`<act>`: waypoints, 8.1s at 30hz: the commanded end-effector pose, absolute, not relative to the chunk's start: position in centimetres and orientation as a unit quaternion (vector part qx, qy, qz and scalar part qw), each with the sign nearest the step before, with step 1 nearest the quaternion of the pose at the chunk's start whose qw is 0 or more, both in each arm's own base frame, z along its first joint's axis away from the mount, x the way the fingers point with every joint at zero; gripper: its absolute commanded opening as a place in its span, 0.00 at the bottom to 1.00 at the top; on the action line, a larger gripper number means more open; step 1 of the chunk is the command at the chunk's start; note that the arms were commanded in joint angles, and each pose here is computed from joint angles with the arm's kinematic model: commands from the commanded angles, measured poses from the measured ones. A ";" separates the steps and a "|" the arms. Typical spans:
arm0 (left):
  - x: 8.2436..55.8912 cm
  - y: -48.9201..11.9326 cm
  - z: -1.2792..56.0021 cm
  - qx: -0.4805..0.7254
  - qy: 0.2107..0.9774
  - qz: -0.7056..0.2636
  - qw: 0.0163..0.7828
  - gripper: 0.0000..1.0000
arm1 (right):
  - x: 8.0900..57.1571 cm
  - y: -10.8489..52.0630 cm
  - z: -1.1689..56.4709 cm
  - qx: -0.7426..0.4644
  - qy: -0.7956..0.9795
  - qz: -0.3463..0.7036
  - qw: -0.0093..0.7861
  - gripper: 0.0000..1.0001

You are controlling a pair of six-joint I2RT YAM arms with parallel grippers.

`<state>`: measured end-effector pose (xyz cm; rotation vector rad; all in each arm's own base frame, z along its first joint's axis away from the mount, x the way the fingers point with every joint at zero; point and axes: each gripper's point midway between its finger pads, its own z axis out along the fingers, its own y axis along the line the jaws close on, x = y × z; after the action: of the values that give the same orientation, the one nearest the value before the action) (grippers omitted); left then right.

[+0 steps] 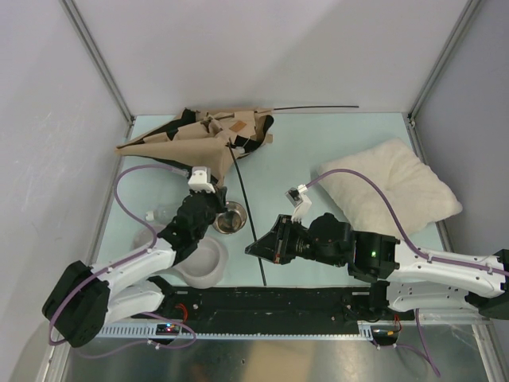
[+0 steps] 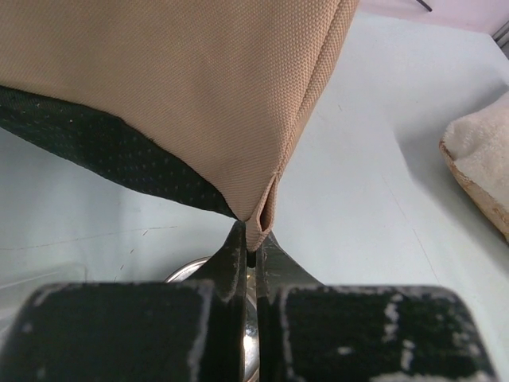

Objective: Set up the pet tent

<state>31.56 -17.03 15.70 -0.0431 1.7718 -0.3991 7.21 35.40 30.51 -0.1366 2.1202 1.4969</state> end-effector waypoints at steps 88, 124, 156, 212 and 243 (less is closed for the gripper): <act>15.9 -20.0 17.7 -0.005 0.804 -0.454 0.383 0.00 | 24.2 45.5 36.7 -0.165 0.626 0.693 0.317 0.00; 15.9 -20.2 20.3 -0.168 0.782 -0.516 0.307 0.00 | 26.3 49.4 33.4 -0.162 0.627 0.651 0.395 0.00; 17.0 -18.6 18.7 -0.209 0.787 -0.486 0.318 0.00 | 21.8 47.9 27.2 -0.219 0.696 0.571 0.377 0.52; 17.6 -17.3 14.6 -0.195 0.825 -0.419 0.325 0.00 | 15.9 47.2 23.1 -0.245 0.725 0.569 0.301 0.13; 17.2 -15.8 11.7 -0.052 0.864 -0.333 0.374 0.00 | 26.4 44.1 34.2 -0.086 0.654 0.607 0.443 0.00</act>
<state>19.55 -16.27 15.63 -0.2318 2.0325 -0.9273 19.97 44.86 23.90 -0.4309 1.9795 1.4804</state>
